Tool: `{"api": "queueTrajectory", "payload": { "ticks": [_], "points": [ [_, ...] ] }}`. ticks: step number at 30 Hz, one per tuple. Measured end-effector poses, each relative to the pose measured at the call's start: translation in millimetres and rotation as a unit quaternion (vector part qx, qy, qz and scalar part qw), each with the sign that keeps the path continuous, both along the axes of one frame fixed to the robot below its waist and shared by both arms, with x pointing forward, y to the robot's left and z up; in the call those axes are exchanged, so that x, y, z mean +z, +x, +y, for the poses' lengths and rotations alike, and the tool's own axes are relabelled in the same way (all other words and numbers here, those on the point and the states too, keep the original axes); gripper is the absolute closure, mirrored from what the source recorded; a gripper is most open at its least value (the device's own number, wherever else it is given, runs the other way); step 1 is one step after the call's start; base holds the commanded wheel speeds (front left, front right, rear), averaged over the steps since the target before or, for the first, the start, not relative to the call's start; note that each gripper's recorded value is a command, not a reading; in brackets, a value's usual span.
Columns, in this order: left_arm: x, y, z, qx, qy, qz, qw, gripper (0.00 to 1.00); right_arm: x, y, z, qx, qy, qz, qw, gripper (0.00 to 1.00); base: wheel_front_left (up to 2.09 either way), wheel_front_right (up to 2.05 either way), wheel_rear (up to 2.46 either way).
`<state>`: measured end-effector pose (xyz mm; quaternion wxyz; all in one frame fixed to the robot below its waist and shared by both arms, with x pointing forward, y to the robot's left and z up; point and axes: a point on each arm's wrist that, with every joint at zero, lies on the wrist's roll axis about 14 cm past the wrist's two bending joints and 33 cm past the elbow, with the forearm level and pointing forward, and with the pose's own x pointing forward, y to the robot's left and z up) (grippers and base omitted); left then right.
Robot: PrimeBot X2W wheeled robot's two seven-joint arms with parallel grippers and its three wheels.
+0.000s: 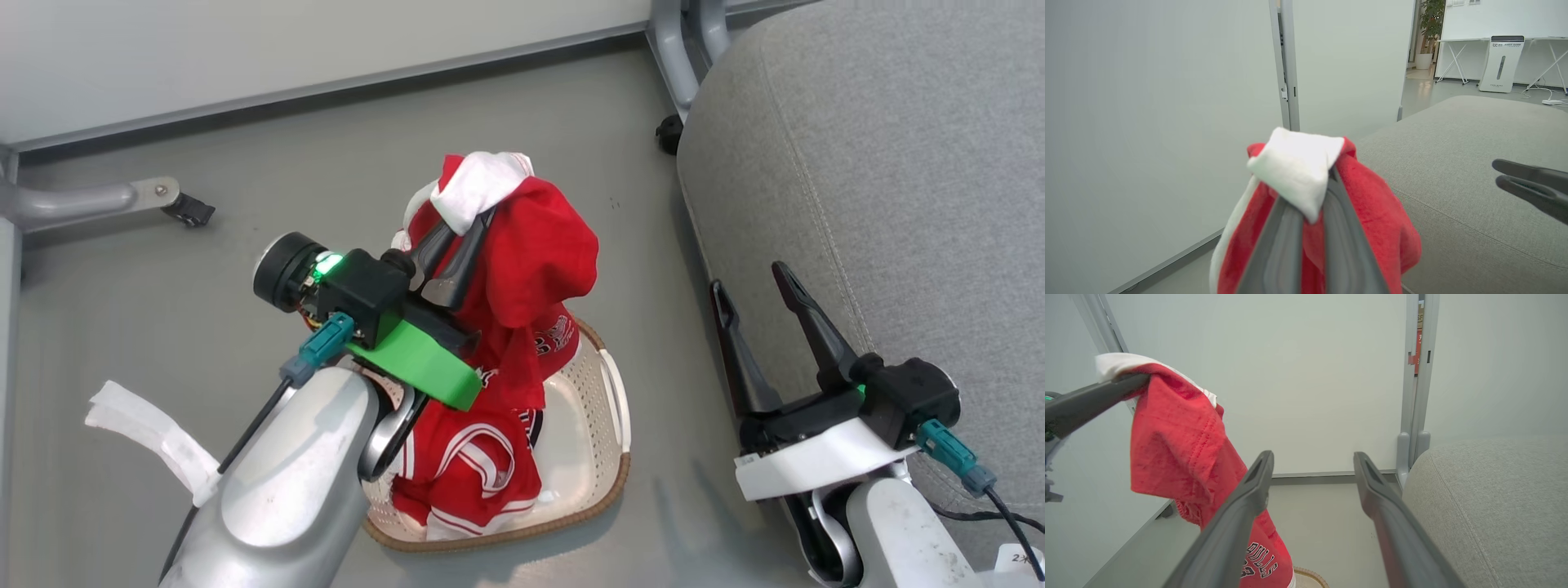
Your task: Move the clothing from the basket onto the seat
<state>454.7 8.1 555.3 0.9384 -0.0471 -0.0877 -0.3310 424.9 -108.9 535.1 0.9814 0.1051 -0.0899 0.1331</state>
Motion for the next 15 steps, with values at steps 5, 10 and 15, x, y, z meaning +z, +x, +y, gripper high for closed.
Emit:
{"api": "queueTrajectory", "payload": {
  "ticks": [5, 10, 15],
  "points": [
    [37.7, -7.5, -1.9, -0.001, -0.011, -0.051, 0.999, 1.0, 11.2, -8.4, 2.0, 0.003, 0.005, -0.013, 1.0, 0.0, 0.0, 0.0, 0.0],
    [64.5, -13.0, -5.0, -0.005, -0.02, -0.086, 0.996, 1.0, 16.0, -14.4, 1.0, 0.002, 0.009, -0.017, 1.0, 0.0, 0.0, 0.0, 0.0],
    [72.6, -16.5, -7.8, -0.009, -0.02, -0.098, 0.995, 1.0, 19.3, -17.1, -0.4, 0.0, 0.009, -0.021, 1.0, 0.0, 0.0, 0.0, 0.0]
  ]
}}
